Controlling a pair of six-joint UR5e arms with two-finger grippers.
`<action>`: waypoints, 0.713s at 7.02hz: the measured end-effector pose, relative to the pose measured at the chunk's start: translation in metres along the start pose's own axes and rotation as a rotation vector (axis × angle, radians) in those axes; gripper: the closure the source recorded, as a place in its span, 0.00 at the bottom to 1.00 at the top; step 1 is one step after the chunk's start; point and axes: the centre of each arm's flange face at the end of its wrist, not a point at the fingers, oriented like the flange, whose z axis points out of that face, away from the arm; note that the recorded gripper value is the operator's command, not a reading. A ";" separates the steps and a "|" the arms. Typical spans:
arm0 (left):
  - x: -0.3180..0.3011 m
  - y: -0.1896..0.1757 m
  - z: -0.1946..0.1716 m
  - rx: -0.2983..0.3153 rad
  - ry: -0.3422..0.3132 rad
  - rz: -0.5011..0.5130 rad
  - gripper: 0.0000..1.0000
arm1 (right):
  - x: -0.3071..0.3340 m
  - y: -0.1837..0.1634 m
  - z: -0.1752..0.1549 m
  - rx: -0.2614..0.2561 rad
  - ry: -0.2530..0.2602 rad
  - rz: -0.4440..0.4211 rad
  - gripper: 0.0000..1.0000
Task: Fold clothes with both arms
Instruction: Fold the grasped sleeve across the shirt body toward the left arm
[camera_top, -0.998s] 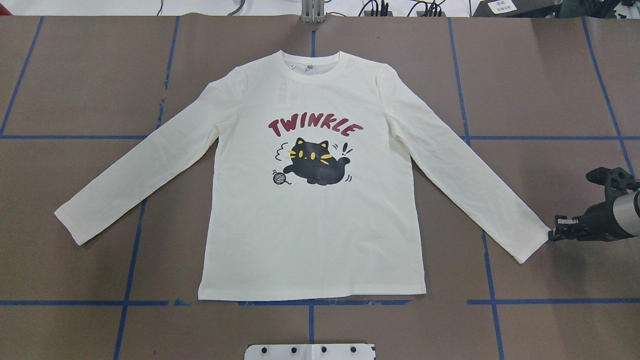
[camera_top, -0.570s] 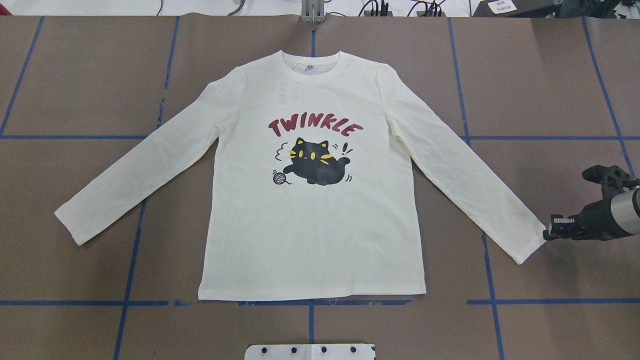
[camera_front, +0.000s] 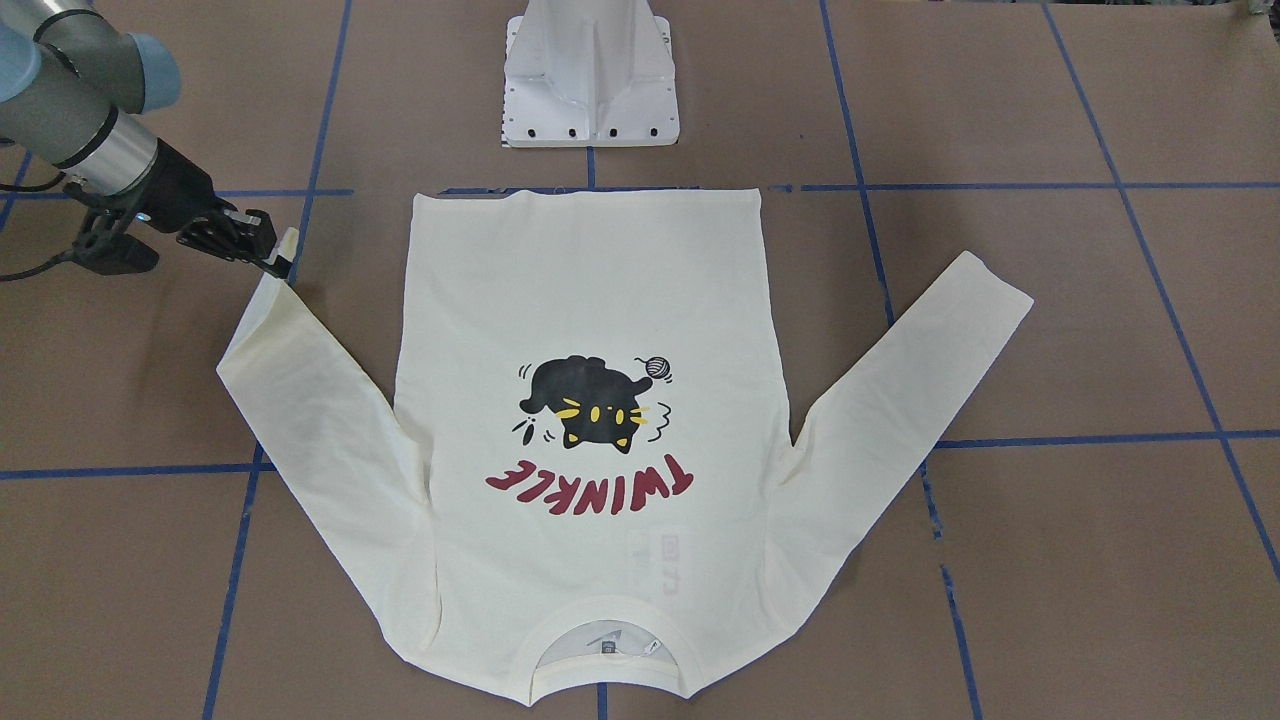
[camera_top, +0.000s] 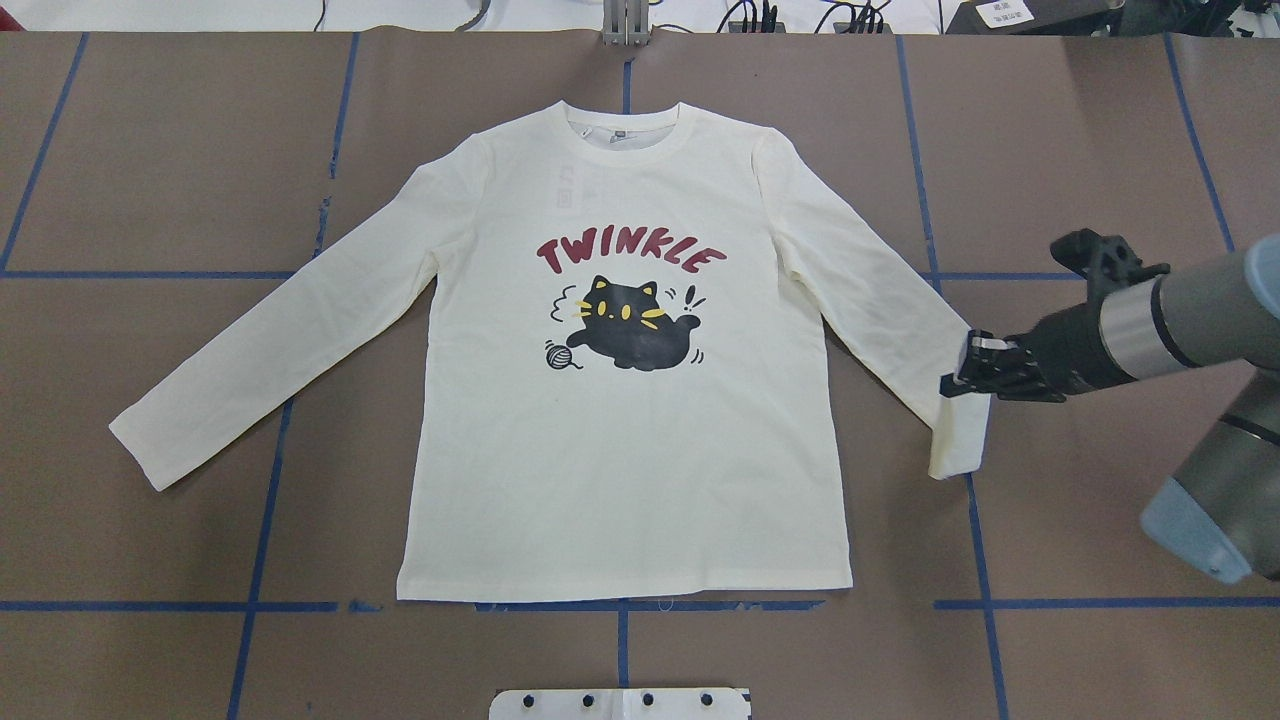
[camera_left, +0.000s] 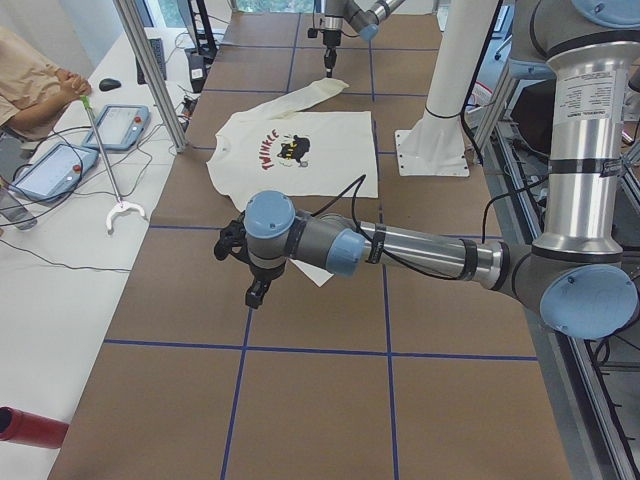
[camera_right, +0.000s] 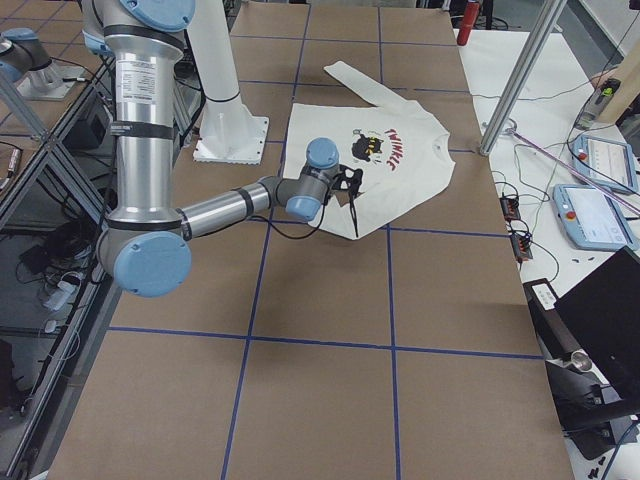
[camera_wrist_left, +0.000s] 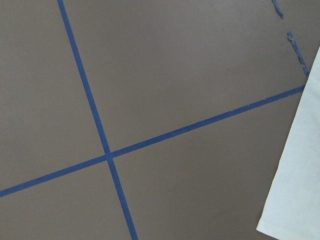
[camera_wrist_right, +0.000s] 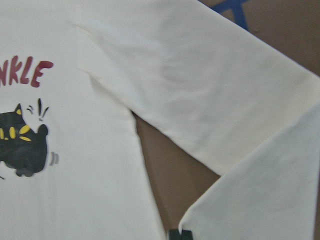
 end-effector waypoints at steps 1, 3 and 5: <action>0.000 0.000 0.000 0.003 0.004 0.002 0.00 | -0.104 -0.013 0.007 0.024 0.005 0.051 1.00; 0.001 0.000 0.001 0.003 0.022 -0.001 0.00 | -0.290 -0.010 0.049 0.101 0.077 0.117 1.00; 0.002 0.000 0.001 0.004 0.028 0.000 0.00 | -0.400 0.013 0.142 0.188 0.057 0.088 1.00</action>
